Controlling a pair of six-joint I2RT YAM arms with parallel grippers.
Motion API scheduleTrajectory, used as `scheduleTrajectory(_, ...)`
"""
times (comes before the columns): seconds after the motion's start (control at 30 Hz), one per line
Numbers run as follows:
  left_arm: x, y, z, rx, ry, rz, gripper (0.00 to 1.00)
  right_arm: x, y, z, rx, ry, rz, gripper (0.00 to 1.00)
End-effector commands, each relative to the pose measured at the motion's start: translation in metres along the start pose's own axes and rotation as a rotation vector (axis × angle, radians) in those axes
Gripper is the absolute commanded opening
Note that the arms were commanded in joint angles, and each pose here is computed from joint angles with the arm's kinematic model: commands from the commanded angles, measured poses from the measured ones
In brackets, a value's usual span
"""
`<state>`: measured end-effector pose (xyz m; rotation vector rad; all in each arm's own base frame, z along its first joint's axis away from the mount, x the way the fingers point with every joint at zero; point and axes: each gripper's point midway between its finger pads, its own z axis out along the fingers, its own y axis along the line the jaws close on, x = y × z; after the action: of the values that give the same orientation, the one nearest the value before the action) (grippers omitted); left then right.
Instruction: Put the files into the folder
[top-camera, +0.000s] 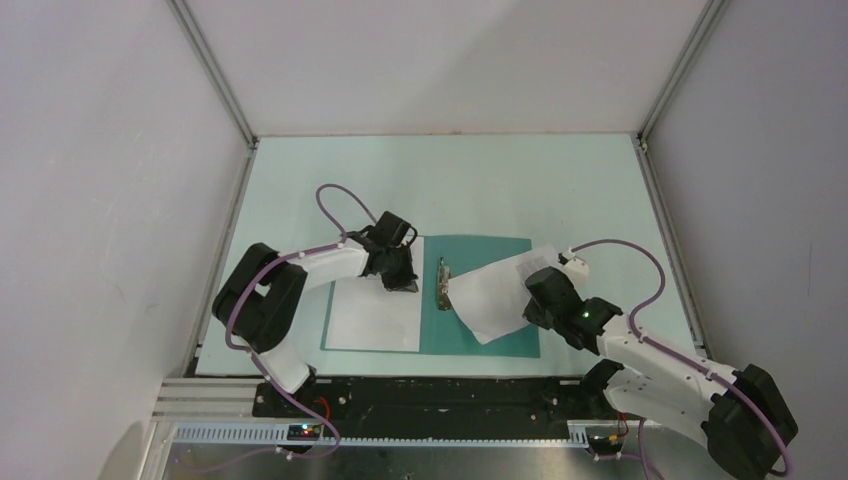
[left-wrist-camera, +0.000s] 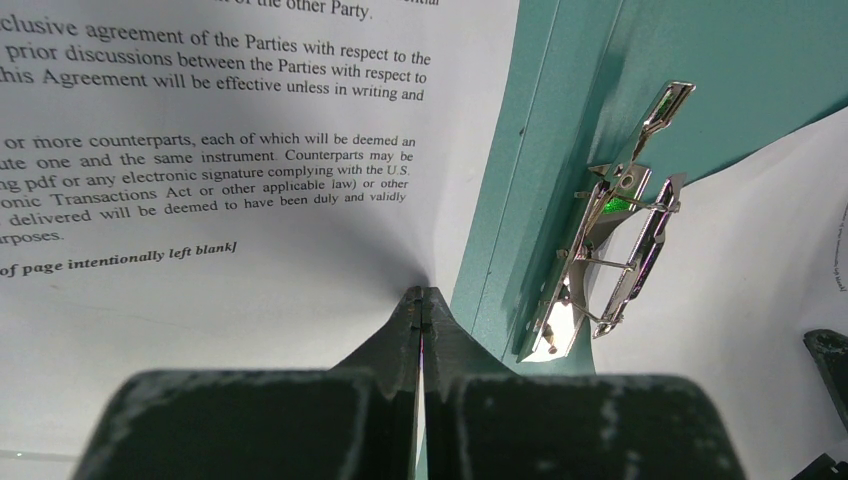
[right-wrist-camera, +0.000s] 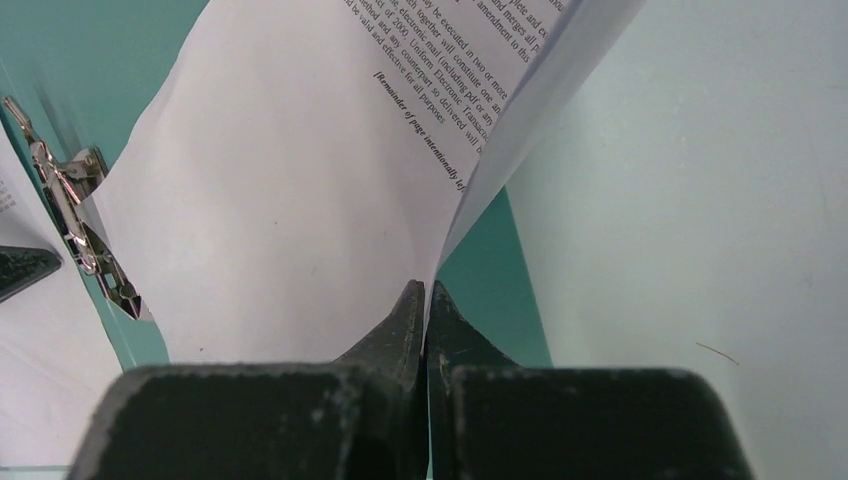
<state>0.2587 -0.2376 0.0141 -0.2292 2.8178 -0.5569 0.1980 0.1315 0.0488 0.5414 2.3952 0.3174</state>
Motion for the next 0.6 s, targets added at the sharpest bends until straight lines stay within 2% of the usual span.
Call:
scheduleTrajectory(0.0, 0.012, 0.025, 0.013, -0.095, 0.041, 0.008, 0.00, 0.000, -0.009, -0.004, 0.023, -0.016, -0.042, 0.00)
scheduleTrajectory(0.43, 0.013, 0.027, 0.015, -0.105, 0.045, 0.011, 0.00, 0.010, -0.006, -0.014, -0.015, 0.014, -0.114, 0.00)
scheduleTrajectory(0.57, 0.012, 0.028, 0.015, -0.112, 0.043, 0.015, 0.00, 0.013, -0.012, -0.017, 0.020, 0.021, -0.134, 0.00)
